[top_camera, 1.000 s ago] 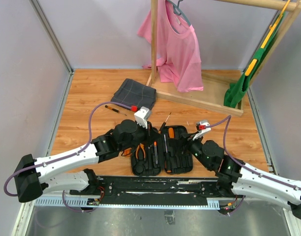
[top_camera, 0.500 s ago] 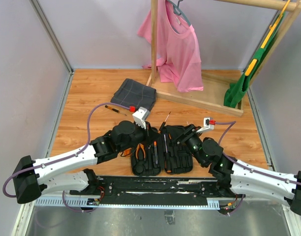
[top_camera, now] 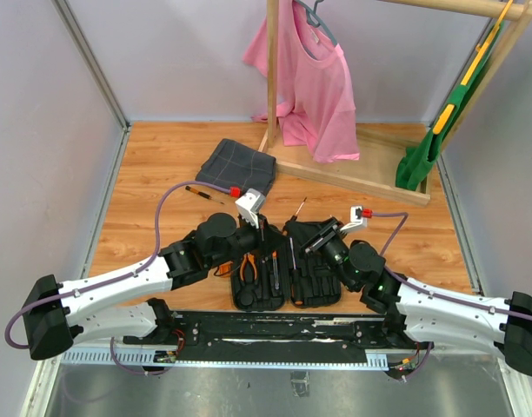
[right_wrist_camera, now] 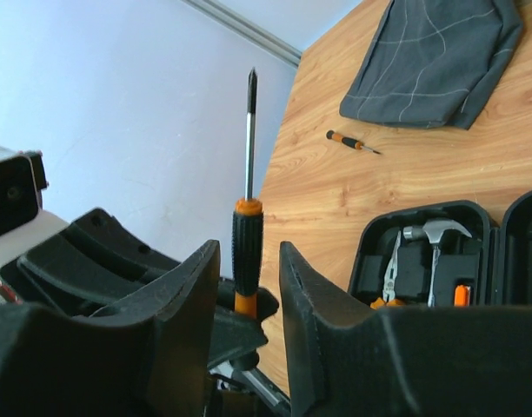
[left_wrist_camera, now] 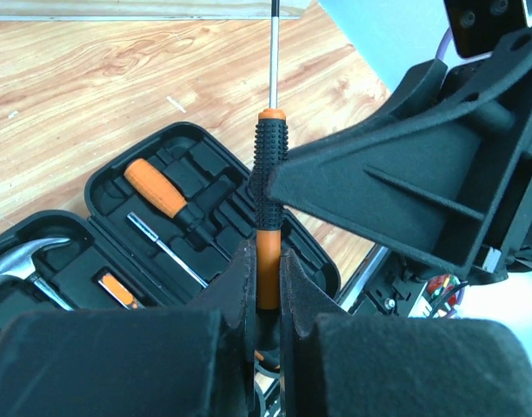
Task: Sort the tools into containers
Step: Pick up the screwdriver from the center of the board, then place the screwdriver in the storage box, then pick up the screwdriver from the center of the board.
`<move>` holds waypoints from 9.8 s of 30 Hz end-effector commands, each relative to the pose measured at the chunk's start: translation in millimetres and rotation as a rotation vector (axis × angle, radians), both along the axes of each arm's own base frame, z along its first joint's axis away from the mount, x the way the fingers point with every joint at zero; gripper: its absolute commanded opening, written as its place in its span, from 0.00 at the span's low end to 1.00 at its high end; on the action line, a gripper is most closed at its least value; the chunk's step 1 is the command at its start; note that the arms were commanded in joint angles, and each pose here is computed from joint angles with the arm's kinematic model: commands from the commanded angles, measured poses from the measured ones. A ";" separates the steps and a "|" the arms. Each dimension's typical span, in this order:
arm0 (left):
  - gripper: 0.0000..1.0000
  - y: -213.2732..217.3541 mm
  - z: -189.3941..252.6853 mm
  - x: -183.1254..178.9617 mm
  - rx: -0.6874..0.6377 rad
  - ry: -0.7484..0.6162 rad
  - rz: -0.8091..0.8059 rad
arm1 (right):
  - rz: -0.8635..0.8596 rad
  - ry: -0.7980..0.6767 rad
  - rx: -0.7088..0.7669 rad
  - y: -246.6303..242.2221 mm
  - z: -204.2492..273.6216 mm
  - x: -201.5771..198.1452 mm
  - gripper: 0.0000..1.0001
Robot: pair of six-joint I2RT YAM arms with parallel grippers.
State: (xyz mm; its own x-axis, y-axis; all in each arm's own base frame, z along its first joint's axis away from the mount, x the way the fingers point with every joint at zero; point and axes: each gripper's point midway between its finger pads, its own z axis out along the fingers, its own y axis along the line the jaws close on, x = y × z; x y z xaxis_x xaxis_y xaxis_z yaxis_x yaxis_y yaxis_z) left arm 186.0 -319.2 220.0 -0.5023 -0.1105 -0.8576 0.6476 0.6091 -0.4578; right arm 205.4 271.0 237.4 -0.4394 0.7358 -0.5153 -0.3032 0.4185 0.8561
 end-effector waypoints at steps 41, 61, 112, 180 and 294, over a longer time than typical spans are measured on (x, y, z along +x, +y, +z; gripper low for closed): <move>0.68 1.1 -72.7 20.6 0.321 0.213 0.146 | -0.151 0.045 -0.832 -115.8 -73.1 -1.0 0.01; 0.99 68.4 -47.7 75.0 0.334 0.105 0.538 | 0.134 0.271 -0.917 -106.1 -115.2 -38.8 0.04; 0.99 62.3 -33.6 50.3 0.163 0.094 0.406 | 0.235 0.517 -0.943 -90.4 -204.3 -53.6 0.29; 0.96 45.0 -82.2 52.1 0.250 0.192 0.376 | 0.409 0.594 -1.197 -85.2 -198.2 -54.4 0.10; 0.50 284.0 -191.4 257.3 0.470 0.539 1.212 | 0.261 0.336 -0.966 -91.6 -149.1 -48.8 0.37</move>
State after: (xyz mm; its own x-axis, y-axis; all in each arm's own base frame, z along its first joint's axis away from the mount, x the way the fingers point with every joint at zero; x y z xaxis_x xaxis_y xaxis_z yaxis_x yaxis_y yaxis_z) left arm 439.7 -41.8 29.2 -0.5751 -0.4713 -0.6687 -0.5571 0.8242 -0.1018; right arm 158.6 184.5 93.1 -0.7532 -0.0530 -0.6557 -0.3029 0.9127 0.2742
